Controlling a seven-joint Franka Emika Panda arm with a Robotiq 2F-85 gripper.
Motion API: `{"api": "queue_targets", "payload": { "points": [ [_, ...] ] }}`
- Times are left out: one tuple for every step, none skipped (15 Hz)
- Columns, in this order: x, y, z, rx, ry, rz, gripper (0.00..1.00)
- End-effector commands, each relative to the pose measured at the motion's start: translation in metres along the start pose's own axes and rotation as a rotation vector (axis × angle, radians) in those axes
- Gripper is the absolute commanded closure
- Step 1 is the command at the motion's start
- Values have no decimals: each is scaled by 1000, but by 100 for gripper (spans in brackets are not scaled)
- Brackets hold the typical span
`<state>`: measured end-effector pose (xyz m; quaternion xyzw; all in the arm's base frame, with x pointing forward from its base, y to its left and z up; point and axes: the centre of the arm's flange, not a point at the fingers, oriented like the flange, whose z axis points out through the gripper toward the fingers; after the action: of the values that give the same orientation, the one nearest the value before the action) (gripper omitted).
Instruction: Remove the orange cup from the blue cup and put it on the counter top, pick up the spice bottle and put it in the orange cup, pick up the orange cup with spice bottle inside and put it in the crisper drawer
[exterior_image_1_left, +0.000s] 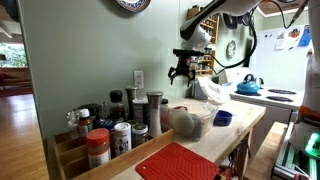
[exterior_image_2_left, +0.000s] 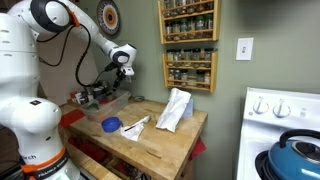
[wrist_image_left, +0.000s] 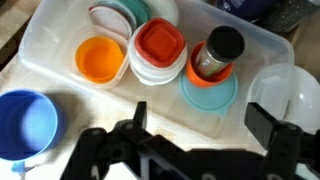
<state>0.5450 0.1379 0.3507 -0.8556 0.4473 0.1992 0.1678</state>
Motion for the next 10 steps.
{"api": "queue_targets", "payload": {
  "points": [
    [-19,46,-19,-62,112,-155,0],
    [-23,53,-23,-74,143,-200,0],
    [-27,60,-28,-86,170,-243,0],
    [-31,67,-32,-93,192,-291,0],
    [-36,74,-36,-96,210,-341,0],
    [-39,82,-41,-96,231,-388,0],
    [-42,88,-44,-91,244,-438,0],
    [-44,94,-48,-77,256,-489,0],
    [-44,99,-51,-57,266,-538,0],
    [-42,105,-56,-18,263,-584,0]
  ]
}}
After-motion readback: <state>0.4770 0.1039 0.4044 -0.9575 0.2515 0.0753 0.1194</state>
